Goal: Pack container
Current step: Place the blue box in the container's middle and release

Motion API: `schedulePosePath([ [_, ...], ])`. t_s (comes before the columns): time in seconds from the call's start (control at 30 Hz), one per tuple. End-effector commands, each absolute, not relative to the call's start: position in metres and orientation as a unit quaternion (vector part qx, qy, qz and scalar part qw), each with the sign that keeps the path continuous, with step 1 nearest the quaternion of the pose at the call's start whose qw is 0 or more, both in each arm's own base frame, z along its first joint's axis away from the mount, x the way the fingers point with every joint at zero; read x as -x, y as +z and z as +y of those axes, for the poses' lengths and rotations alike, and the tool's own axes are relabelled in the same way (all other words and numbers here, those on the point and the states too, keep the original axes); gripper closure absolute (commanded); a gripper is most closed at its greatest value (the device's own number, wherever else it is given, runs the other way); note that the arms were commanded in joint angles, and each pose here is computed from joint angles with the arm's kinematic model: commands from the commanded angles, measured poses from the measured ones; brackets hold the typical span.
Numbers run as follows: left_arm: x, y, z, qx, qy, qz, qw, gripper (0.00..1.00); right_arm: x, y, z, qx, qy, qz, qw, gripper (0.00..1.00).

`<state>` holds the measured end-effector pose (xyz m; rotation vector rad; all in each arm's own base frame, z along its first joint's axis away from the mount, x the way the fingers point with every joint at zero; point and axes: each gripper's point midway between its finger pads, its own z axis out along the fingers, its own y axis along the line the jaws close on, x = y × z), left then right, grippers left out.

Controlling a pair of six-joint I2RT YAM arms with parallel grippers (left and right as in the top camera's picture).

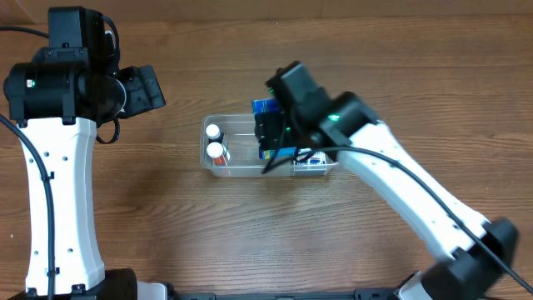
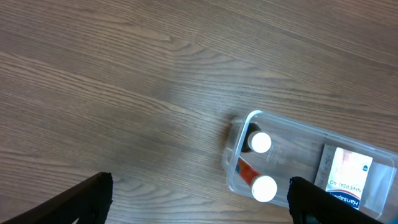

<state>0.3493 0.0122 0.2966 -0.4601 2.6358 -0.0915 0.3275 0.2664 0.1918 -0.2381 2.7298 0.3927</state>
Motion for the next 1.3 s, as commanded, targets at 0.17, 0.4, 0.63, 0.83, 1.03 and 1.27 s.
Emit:
schedulePosePath([
  [0.17, -0.351, 0.303, 0.016, 0.161, -0.025, 0.957, 0.241, 0.07, -0.343, 0.133, 0.269, 0.033, 0.098, 0.985, 0.137, 0.33],
  [0.4, -0.351, 0.303, 0.016, 0.160, -0.025, 0.957, 0.241, 0.08, -0.347, 0.104, 0.271, 0.033, 0.081, 0.989, 0.115, 0.34],
  [0.63, -0.351, 0.303, 0.016, 0.160, -0.025, 0.957, 0.241, 0.08, -0.346, 0.087, 0.271, 0.033, 0.069, 0.992, 0.099, 0.33],
  [0.83, -0.351, 0.303, 0.016, 0.157, -0.024, 0.957, 0.241, 0.08, -0.345, 0.086, 0.270, 0.033, 0.068, 0.993, 0.096, 0.24],
  [1.03, -0.351, 0.303, 0.016, 0.157, -0.024, 0.957, 0.241, 0.07, -0.344, 0.085, 0.269, 0.033, 0.065, 0.993, 0.093, 0.07],
  [1.27, -0.351, 0.303, 0.016, 0.157, -0.025, 0.957, 0.241, 0.07, -0.344, 0.086, 0.269, 0.034, 0.065, 0.993, 0.094, 0.00],
])
